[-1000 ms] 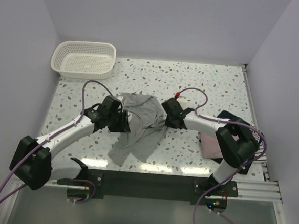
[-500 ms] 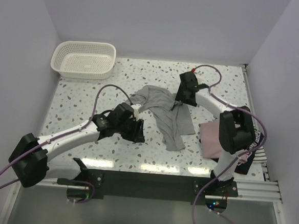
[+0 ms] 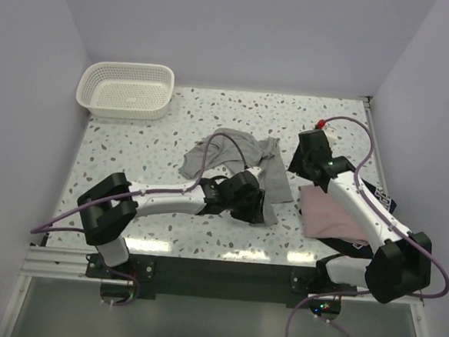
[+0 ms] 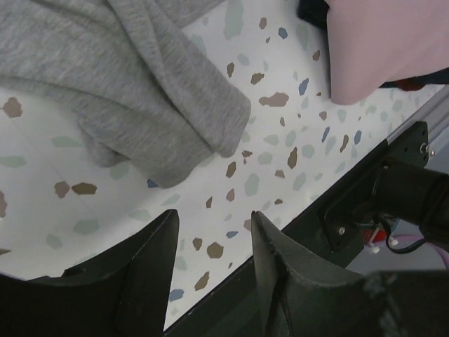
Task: Fold and stack the tank tops
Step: Flatten the tank top out
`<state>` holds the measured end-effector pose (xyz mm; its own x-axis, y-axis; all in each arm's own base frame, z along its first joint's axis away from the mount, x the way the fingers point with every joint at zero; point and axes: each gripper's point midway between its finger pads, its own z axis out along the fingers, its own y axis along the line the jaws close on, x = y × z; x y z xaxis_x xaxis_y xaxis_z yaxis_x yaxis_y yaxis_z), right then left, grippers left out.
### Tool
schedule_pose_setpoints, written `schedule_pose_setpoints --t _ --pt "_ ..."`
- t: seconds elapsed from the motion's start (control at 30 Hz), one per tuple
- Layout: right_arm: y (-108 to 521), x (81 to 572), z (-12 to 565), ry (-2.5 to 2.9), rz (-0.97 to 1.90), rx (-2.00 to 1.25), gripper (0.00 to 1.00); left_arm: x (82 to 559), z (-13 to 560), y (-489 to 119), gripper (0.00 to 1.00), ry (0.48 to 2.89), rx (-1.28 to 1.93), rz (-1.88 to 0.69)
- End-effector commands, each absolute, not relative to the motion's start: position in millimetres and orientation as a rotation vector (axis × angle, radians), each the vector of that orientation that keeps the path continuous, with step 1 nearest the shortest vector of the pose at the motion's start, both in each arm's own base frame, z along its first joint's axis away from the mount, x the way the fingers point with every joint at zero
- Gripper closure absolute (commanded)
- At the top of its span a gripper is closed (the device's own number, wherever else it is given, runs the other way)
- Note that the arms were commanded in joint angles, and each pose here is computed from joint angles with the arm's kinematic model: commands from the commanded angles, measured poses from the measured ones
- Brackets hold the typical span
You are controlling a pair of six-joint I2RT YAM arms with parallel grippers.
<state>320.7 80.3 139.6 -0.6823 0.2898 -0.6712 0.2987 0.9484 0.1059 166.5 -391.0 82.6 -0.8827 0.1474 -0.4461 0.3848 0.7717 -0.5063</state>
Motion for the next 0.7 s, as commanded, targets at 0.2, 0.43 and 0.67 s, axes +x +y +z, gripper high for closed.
schedule_pose_setpoints --t 0.2,0.43,0.67 --pt "62.8 298.4 155.0 2.332 -0.012 0.457 0.47 183.7 81.2 -448.1 0.51 2.557 0.218 -0.863" --pt "64.7 294.0 150.6 2.345 0.008 0.449 0.48 188.9 67.2 -450.3 0.54 2.578 0.142 -0.771" --pt "64.8 291.7 148.1 2.344 0.016 0.449 0.48 188.4 58.9 -442.9 0.57 2.607 0.114 -0.698"
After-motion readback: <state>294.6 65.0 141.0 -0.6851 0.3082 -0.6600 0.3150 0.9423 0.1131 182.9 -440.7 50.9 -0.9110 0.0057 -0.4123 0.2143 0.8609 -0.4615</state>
